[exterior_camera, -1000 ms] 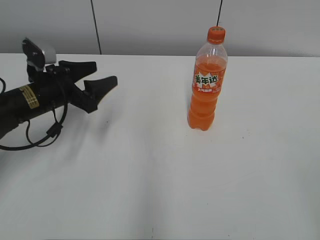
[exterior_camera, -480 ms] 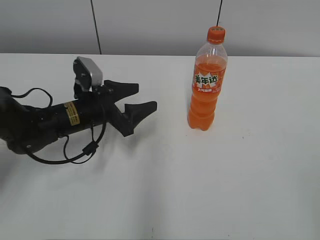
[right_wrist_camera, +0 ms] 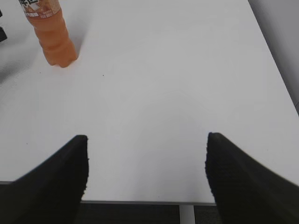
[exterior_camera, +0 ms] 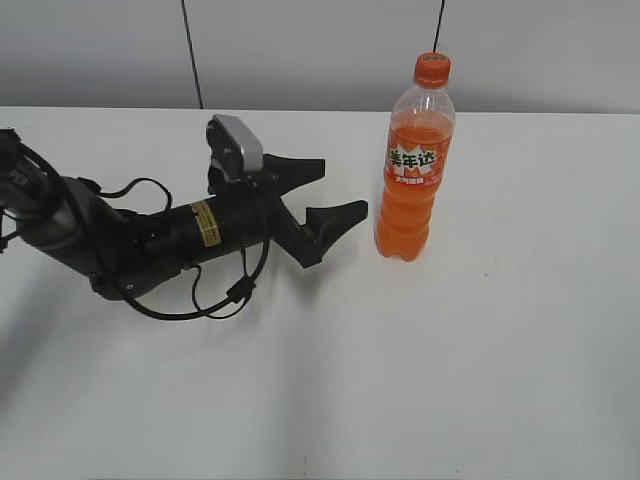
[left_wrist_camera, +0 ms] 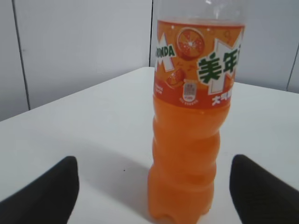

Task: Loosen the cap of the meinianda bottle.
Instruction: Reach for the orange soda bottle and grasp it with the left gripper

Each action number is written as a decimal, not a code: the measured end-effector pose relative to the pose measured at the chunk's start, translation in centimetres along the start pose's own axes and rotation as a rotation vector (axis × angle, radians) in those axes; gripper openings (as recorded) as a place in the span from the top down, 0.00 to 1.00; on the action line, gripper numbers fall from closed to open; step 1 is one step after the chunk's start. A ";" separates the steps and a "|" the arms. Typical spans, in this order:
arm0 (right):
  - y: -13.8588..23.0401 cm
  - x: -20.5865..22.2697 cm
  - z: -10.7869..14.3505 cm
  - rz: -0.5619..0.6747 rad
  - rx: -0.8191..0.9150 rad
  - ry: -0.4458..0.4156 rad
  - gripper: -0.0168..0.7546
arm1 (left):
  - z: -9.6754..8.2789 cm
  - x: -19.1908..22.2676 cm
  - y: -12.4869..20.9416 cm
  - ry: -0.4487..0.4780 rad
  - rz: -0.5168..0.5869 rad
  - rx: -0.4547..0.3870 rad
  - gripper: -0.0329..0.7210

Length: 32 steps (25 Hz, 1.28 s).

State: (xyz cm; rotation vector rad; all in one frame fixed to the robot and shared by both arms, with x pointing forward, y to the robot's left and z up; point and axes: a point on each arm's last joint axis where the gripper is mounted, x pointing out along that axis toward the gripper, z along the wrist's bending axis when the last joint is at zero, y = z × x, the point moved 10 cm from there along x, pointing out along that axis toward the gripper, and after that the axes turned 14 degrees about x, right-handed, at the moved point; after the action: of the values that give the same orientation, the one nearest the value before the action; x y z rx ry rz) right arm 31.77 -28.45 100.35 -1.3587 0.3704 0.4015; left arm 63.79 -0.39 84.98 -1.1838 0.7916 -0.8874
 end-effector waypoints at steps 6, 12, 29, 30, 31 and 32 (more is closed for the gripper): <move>0.0 0.0 0.0 0.000 0.000 0.000 0.22 | -1.4 2.2 0.4 0.037 -0.017 -0.025 0.17; 0.0 0.0 0.0 0.000 0.000 0.000 0.22 | -1.9 3.9 0.7 0.038 -0.022 -0.032 0.17; 0.0 0.0 0.0 0.000 0.000 0.000 0.22 | -2.9 6.4 1.9 0.069 0.018 -0.025 0.17; 0.0 0.0 0.0 0.000 0.000 0.000 0.22 | -3.0 6.5 2.2 0.071 0.016 -0.029 0.17; 0.0 0.0 0.0 0.000 0.000 0.000 0.22 | -3.0 6.6 2.4 0.073 0.014 -0.034 0.17; 0.0 0.0 0.0 0.000 0.000 0.000 0.22 | -3.0 6.7 2.4 0.073 0.012 -0.037 0.17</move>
State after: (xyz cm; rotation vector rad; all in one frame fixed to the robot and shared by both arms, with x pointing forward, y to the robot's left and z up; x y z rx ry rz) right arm 31.77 -28.45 100.35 -1.3587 0.3704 0.4015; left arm 64.50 -7.30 81.64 -1.1833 0.8766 -0.9135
